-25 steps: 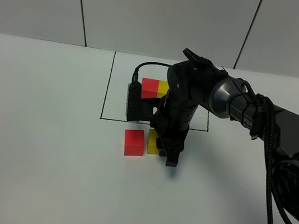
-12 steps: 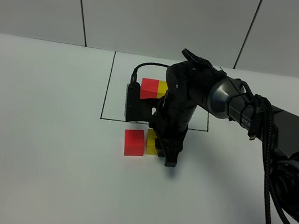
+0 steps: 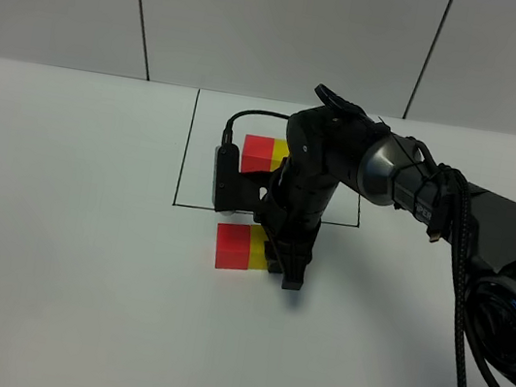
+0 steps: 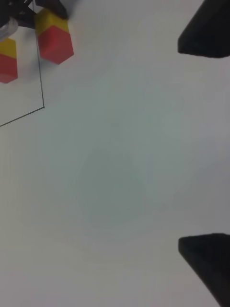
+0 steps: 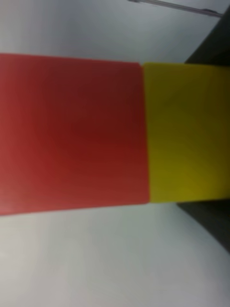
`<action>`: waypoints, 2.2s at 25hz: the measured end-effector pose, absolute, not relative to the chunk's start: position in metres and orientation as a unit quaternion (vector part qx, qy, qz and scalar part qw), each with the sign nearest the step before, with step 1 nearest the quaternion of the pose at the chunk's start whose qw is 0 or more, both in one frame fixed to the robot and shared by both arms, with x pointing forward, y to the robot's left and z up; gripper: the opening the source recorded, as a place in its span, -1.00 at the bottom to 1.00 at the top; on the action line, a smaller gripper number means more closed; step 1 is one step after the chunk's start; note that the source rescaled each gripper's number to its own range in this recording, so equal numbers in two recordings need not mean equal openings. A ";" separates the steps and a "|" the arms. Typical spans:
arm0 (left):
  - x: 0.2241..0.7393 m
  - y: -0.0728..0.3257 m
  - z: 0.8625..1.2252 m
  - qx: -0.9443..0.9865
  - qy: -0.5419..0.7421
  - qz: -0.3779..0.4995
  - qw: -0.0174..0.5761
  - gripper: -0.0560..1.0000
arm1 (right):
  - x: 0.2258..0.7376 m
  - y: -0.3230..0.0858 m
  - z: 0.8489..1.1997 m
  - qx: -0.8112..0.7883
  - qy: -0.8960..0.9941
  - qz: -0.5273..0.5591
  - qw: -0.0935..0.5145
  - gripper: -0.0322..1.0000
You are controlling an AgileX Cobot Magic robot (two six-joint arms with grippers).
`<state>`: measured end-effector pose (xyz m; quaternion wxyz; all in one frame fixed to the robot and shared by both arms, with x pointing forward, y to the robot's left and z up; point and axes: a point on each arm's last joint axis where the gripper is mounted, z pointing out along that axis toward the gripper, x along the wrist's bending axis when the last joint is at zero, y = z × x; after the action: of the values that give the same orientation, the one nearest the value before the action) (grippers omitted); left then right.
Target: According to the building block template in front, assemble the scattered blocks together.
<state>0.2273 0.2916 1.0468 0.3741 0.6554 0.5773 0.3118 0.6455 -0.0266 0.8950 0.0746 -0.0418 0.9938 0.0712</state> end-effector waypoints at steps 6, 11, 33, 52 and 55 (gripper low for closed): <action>0.227 0.292 1.047 0.655 0.577 0.312 0.374 0.56 | 0.646 -0.026 0.894 -0.042 0.994 0.071 0.074 -0.93; 0.227 0.292 1.047 0.655 0.577 0.312 0.374 0.56 | 0.646 -0.026 0.894 -0.028 0.994 0.073 0.073 -0.93; 0.227 0.292 1.047 0.655 0.577 0.312 0.374 0.56 | 0.645 -0.025 0.894 0.012 0.994 0.087 0.064 -0.35; 0.227 0.292 1.047 0.655 0.577 0.312 0.374 0.56 | 0.685 -0.202 1.017 0.523 0.828 0.159 0.125 1.00; 0.227 0.292 1.047 0.655 0.577 0.312 0.374 0.56 | 0.673 -0.235 1.030 0.556 0.800 0.170 0.146 1.00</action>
<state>0.2273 0.2916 1.0468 0.3742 0.6553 0.5773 0.3118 0.6728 -0.2355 1.0303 0.1457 0.5564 0.8003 0.1695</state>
